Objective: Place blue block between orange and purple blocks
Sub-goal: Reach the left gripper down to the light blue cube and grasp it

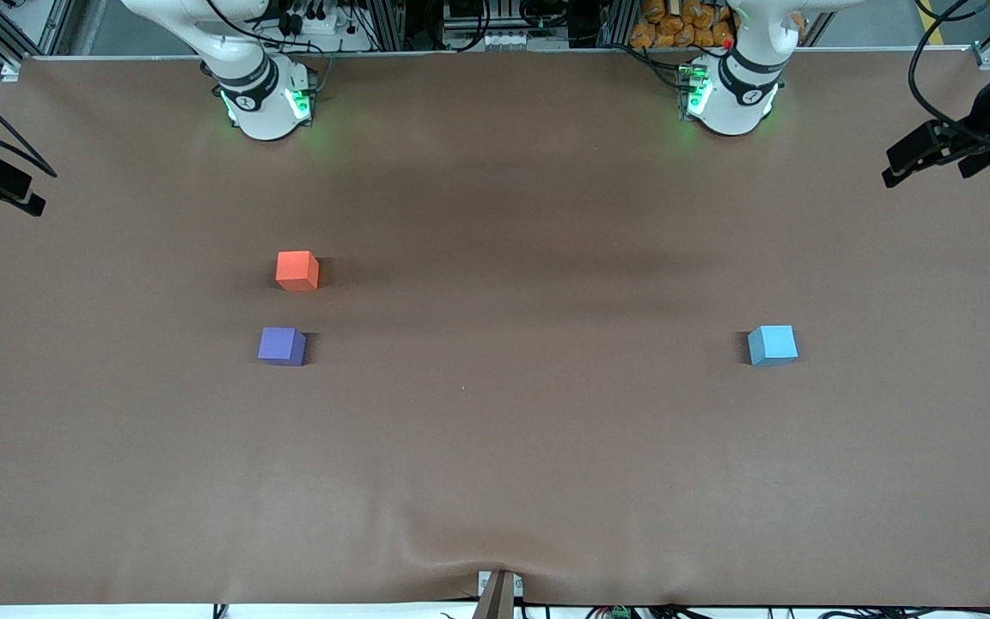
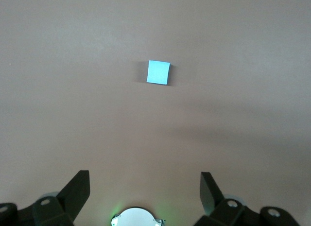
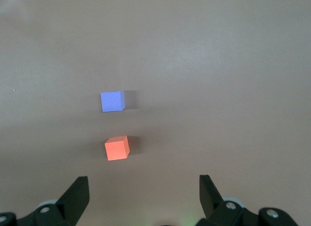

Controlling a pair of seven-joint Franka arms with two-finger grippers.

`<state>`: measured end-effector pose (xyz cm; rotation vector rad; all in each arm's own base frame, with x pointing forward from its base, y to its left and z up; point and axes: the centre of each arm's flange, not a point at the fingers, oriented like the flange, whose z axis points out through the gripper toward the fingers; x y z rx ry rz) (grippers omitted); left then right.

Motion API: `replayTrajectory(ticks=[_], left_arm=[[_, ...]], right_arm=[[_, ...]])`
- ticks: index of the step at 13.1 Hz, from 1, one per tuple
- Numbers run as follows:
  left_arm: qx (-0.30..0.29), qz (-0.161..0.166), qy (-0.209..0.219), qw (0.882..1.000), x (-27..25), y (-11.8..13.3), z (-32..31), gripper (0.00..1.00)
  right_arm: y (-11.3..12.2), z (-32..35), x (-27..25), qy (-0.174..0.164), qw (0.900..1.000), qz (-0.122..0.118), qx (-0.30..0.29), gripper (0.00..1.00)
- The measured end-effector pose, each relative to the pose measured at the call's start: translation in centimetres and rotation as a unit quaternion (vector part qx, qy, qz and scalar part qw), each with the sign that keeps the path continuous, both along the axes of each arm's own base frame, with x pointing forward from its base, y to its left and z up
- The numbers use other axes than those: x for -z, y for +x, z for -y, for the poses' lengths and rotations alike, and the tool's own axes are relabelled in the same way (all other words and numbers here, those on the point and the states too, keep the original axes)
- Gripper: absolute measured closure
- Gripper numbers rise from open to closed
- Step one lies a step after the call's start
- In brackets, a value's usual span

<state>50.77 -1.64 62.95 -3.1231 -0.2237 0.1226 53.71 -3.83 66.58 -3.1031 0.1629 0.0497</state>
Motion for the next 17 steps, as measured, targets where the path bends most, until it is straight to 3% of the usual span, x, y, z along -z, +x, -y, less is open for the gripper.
replayTrajectory(ticks=[3,6,9,17], left_arm=[[-0.014,-0.041,0.019,0.999,9.3,5.0,-3.3,0.00],[-0.017,-0.014,0.015,1.000,19.8,8.5,-4.5,0.00],[-0.011,0.023,0.012,1.000,26.0,8.0,-4.1,0.00],[0.008,0.033,-0.003,0.999,38.1,6.3,-1.6,0.00]], right_arm=[[0.0,0.0,0.0,0.000,1.000,0.000,0.000,0.00],[0.0,0.0,0.0,0.000,1.000,0.000,0.000,0.00],[0.0,0.0,0.0,0.000,1.000,0.000,0.000,0.00],[0.0,0.0,0.0,0.000,1.000,0.000,0.000,0.00]])
